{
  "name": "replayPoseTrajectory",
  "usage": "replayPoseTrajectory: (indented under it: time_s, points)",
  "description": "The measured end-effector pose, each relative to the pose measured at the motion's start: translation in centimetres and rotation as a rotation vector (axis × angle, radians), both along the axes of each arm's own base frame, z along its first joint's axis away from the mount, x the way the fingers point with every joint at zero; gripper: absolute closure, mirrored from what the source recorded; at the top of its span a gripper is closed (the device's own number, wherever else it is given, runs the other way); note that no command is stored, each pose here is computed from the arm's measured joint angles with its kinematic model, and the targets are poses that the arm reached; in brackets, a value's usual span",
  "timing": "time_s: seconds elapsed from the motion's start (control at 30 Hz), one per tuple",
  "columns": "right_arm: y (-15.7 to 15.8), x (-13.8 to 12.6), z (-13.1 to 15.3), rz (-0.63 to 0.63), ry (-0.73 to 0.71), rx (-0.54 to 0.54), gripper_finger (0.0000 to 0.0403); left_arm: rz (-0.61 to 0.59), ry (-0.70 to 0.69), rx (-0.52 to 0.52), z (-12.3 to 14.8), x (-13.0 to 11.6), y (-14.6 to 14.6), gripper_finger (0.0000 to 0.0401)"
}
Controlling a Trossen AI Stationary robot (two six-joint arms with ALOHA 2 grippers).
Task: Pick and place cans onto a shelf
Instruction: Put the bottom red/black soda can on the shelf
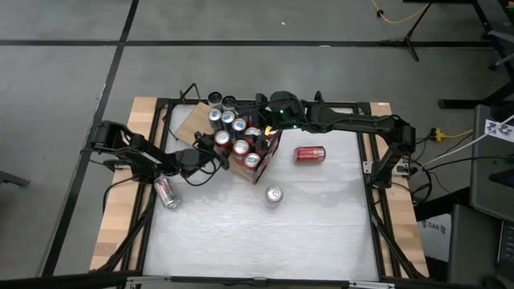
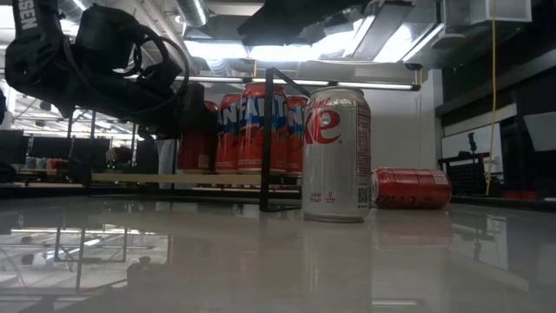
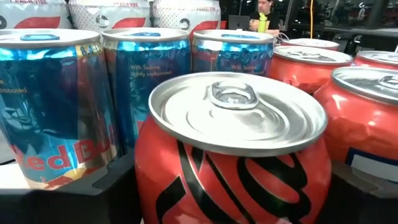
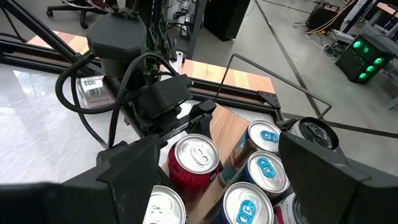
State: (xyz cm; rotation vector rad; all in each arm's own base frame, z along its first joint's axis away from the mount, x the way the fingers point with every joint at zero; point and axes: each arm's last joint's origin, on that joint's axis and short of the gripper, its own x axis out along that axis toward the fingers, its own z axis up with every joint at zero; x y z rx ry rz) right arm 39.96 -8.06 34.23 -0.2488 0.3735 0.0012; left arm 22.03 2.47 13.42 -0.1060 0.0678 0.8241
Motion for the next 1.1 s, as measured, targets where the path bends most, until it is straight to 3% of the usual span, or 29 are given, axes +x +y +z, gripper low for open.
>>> replayPoseTrajectory:
  time_s: [0.53, 1.1]
  points:
    - [0.0, 0.0, 0.0, 0.0, 0.0, 0.0, 0.0084, 0.003, -0.032, 0.001, 0.3, 0.0, 0.0, 0.0071]
    - [0.0, 0.0, 0.0, 0.0, 0.0, 0.0, 0.0084, 0.005, -0.248, 0.028, 2.5, 0.0, 0.0, 0.0071]
